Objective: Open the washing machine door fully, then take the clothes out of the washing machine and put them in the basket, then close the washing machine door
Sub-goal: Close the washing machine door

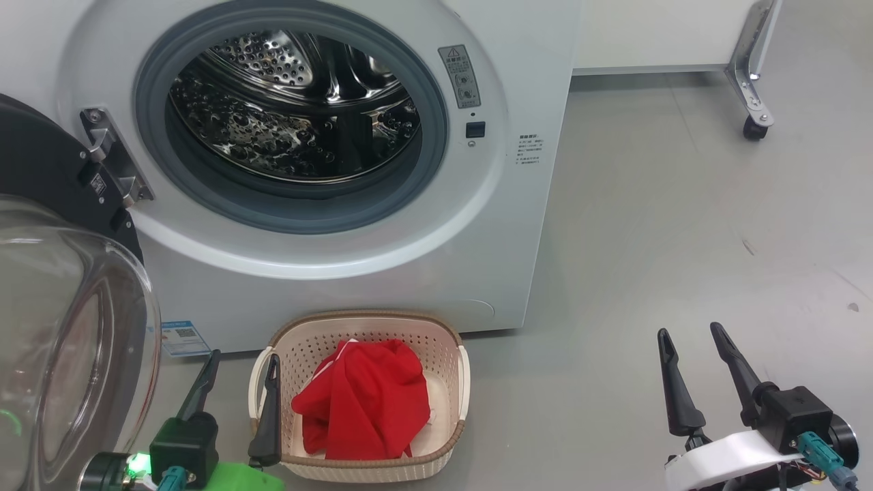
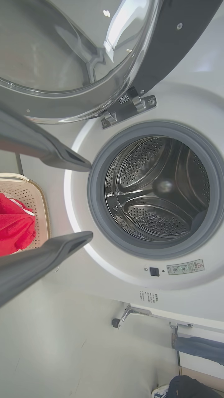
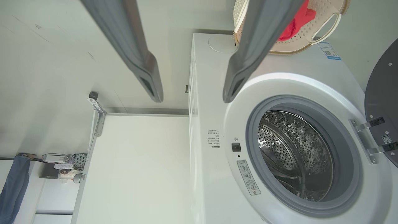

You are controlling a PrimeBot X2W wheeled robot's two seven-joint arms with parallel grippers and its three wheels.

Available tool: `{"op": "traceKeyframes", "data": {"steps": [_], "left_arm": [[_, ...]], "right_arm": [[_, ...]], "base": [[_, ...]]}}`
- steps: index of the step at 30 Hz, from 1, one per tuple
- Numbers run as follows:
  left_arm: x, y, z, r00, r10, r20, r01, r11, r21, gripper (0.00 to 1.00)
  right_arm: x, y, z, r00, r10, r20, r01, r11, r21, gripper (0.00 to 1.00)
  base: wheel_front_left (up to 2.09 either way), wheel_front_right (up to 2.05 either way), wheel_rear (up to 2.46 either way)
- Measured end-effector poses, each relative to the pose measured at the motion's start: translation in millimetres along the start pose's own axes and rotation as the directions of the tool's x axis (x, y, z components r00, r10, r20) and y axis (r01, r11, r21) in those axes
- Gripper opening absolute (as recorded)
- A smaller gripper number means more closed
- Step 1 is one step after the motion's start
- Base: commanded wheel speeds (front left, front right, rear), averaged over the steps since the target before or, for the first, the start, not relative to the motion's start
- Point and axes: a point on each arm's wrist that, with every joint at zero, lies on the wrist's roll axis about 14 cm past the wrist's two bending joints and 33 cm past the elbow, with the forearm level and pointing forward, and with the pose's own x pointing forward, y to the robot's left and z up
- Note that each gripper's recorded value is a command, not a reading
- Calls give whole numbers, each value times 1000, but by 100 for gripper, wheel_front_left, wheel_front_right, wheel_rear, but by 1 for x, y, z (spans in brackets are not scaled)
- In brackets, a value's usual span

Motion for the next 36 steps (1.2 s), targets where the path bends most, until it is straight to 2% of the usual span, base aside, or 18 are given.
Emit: {"op": "traceKeyframes", "data": {"steps": [17,36], "left_arm": [[-1,-1,6,1000,-4,13,4,1000,-3,100],[-2,0,11,1000,1,28,-1,1000,11,100]], "right_arm": [[0,-1,2,1000,-2,4,2,1000,-5,100],[1,0,2,1000,0,2,0,1000,-5,100]], "base": [[-80,80,0],[-11,11,0]]}}
